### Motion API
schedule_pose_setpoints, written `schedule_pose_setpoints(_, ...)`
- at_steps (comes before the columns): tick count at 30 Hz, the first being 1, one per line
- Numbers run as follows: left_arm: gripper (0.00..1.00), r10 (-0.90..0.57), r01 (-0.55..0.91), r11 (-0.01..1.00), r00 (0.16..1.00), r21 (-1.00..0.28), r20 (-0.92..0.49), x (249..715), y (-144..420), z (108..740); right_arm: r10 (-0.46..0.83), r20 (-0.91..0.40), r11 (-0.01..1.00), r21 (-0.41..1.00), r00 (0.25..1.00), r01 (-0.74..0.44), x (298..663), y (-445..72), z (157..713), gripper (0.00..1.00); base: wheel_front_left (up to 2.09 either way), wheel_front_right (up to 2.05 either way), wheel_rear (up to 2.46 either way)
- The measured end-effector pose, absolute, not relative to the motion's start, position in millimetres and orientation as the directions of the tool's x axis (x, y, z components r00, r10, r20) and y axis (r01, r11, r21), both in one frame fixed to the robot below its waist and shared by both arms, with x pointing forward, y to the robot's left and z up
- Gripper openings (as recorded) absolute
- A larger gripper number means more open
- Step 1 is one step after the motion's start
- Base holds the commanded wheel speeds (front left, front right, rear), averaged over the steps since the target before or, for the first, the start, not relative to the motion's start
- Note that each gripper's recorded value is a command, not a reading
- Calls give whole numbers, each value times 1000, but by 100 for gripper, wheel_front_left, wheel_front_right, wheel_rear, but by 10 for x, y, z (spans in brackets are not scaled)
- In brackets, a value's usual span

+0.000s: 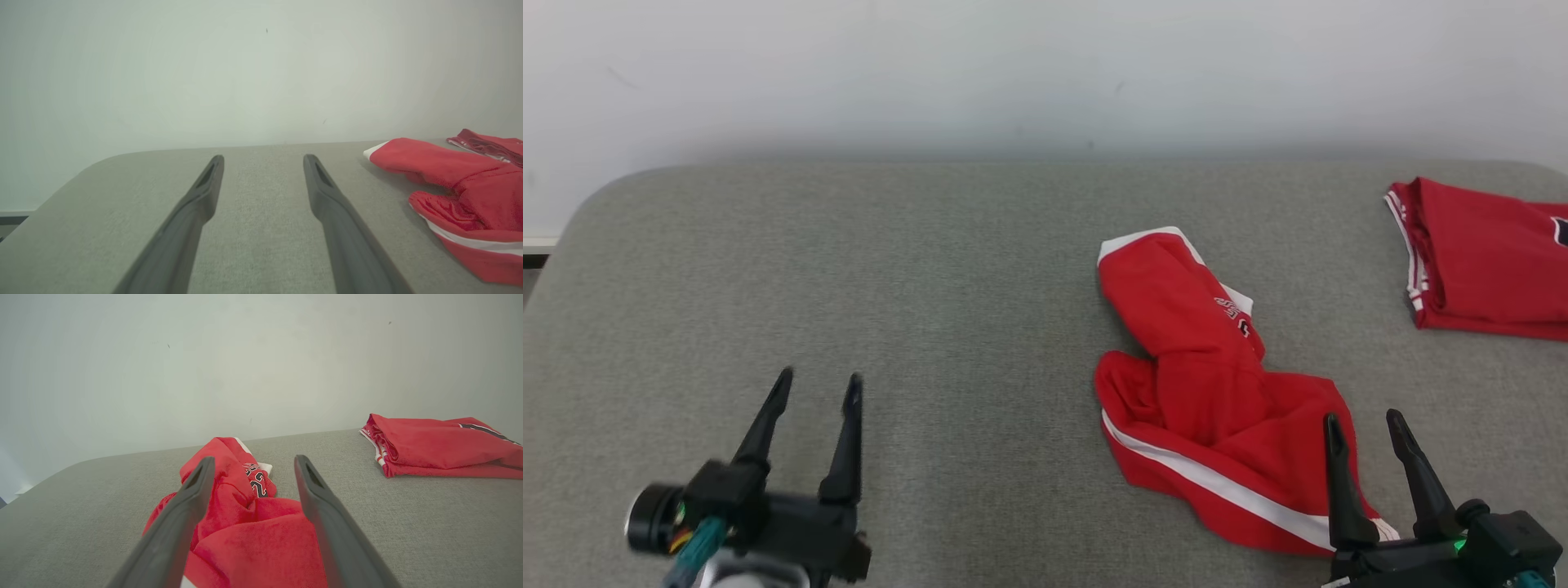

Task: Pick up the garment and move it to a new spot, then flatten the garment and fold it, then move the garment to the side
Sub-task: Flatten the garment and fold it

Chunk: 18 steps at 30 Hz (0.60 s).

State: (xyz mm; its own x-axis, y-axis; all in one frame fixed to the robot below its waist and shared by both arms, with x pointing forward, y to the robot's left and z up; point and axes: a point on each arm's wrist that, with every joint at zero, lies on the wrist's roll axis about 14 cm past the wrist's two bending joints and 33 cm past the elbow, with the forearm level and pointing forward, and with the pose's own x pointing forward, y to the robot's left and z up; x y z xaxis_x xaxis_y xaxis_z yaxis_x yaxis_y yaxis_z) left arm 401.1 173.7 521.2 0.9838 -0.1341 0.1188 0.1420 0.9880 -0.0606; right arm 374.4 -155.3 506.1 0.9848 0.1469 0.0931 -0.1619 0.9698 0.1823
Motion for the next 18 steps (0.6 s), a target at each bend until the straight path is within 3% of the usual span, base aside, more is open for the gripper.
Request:
schedule_pose_setpoints(7,100,-384,387,922,916,-2,119,4449,1030,5355,89,72,977,187,993,-101,3753,-1725,4989,100,0,0,0)
schedule_pose_setpoints(18,100,-645,647,762,758,-12,-103,4710,63,4913,-16,45,983,184,999,7,3736,-2035,4914,100,0,0,0)
